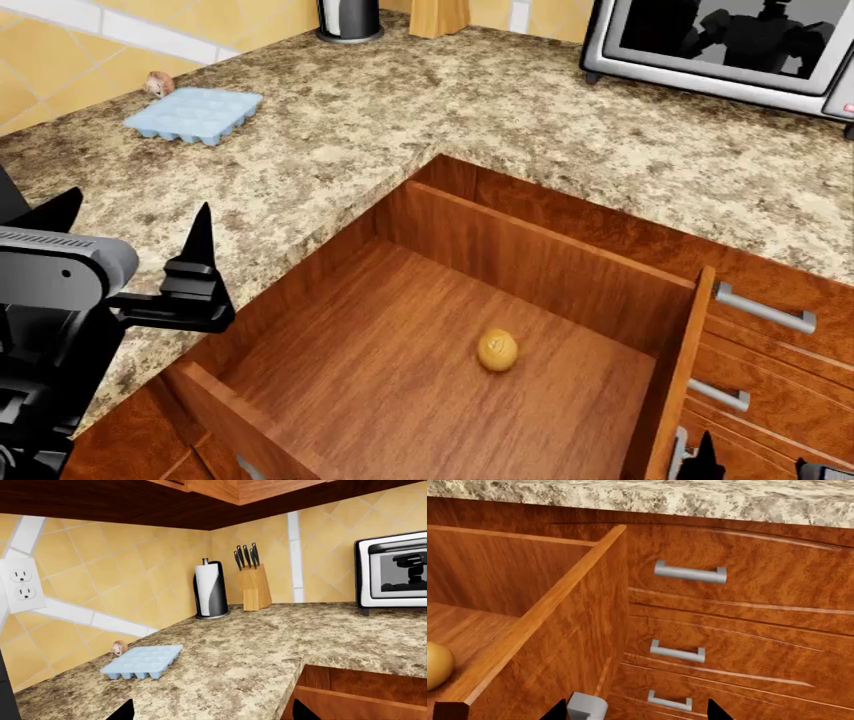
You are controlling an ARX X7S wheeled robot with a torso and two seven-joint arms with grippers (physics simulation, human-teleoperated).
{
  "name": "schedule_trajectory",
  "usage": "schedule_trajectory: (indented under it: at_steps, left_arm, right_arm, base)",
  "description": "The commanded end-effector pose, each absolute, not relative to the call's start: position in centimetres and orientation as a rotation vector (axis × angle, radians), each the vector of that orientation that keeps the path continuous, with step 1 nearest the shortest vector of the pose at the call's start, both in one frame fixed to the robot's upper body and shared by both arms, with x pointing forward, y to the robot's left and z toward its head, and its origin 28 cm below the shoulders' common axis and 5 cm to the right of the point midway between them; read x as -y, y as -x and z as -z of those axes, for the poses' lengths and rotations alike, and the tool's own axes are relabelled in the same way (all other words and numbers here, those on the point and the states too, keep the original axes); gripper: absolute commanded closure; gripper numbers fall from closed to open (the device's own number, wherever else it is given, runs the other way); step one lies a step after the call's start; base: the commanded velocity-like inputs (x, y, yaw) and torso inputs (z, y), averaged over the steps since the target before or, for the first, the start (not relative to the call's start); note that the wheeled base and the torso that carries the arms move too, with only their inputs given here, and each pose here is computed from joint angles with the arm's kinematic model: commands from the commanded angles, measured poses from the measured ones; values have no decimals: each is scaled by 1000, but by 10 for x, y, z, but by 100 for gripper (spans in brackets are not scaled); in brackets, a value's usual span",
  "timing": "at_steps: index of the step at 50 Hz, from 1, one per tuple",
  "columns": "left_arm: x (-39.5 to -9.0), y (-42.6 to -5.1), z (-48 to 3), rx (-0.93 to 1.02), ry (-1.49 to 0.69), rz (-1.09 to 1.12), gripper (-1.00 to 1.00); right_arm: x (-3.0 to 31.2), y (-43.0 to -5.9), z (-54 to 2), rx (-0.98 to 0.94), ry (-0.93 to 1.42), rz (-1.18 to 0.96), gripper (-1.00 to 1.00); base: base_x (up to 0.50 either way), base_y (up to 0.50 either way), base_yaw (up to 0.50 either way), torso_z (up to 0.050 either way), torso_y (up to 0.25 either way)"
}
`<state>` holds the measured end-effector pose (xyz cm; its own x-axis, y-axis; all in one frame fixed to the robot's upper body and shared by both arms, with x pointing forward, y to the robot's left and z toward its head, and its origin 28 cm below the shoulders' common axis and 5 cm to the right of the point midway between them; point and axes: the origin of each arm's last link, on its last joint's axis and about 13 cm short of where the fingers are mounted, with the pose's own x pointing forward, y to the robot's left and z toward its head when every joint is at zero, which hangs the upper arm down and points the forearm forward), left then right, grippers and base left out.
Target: Close the right drawer.
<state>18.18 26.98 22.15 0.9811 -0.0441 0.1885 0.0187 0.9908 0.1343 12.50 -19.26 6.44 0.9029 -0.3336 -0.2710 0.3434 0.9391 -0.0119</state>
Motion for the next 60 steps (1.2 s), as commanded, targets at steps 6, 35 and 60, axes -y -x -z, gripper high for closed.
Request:
schedule_trajectory:
  at_steps: [6,35,60]
  left_arm:
    - [-270,-182,-221,192,-133,31,-100]
    - [-270,-181,-223,193,-134,32,-100]
    - [-269,-182,-221,193,-137,34,-100]
  right_arm:
    - [177,-143,-51,-322,-23,252,-100]
    - [148,-188,-58,-322,49,11,-100]
    - [120,-237,-68,-306,91,-189,-100]
  base:
    - [0,0,0,0,0]
    - [0,0,0,0,0]
    - [0,0,0,0,0]
